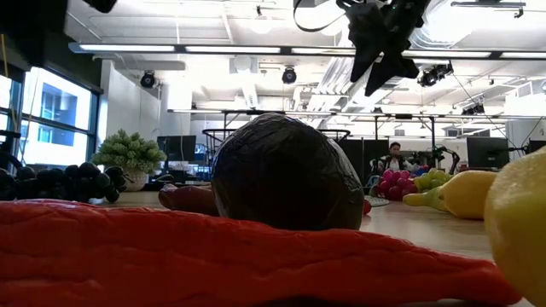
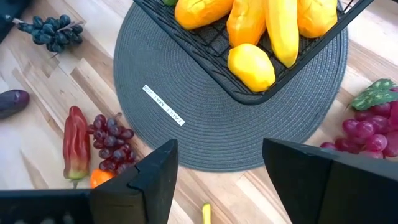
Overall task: Build produce basket
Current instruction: Put the purple eggplant into the black wire basket
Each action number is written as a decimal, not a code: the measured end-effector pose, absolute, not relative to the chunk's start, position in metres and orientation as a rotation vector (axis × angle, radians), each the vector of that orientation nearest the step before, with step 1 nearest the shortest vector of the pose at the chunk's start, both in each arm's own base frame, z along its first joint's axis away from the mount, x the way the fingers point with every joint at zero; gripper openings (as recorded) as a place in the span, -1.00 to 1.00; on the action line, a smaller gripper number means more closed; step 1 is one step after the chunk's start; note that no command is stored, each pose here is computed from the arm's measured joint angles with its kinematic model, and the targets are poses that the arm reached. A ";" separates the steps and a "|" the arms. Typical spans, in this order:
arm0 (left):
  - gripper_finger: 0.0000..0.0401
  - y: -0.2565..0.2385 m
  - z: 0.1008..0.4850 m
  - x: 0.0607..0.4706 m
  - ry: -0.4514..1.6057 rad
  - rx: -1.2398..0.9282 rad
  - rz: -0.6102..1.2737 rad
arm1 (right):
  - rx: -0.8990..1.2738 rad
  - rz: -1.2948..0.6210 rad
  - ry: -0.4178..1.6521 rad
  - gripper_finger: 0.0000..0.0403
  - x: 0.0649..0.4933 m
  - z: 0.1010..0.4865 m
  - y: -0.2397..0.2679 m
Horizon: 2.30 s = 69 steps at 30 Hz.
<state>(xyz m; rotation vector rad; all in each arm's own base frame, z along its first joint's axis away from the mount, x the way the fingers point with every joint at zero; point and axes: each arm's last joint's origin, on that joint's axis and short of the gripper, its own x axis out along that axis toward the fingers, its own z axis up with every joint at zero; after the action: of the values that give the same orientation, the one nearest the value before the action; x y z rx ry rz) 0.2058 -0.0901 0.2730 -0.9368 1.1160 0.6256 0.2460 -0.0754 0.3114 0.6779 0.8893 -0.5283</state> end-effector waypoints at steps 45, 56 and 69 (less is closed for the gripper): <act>0.27 -0.171 0.146 0.232 1.391 -0.893 1.101 | 0.663 -0.502 0.917 0.07 0.245 0.310 -0.074; -0.40 -0.170 0.145 0.233 1.434 -0.820 1.022 | 0.643 -0.491 0.924 0.07 0.244 0.310 -0.074; -0.45 -0.139 0.177 0.247 1.331 -0.827 0.901 | 0.622 -0.457 0.939 0.07 0.247 0.310 -0.065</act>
<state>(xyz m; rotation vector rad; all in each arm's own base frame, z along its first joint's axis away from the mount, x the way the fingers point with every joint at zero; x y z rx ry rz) 0.2466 -0.1389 0.1769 -0.8275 1.3312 0.9007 0.2469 -0.0646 0.3101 0.6220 0.9393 -0.4571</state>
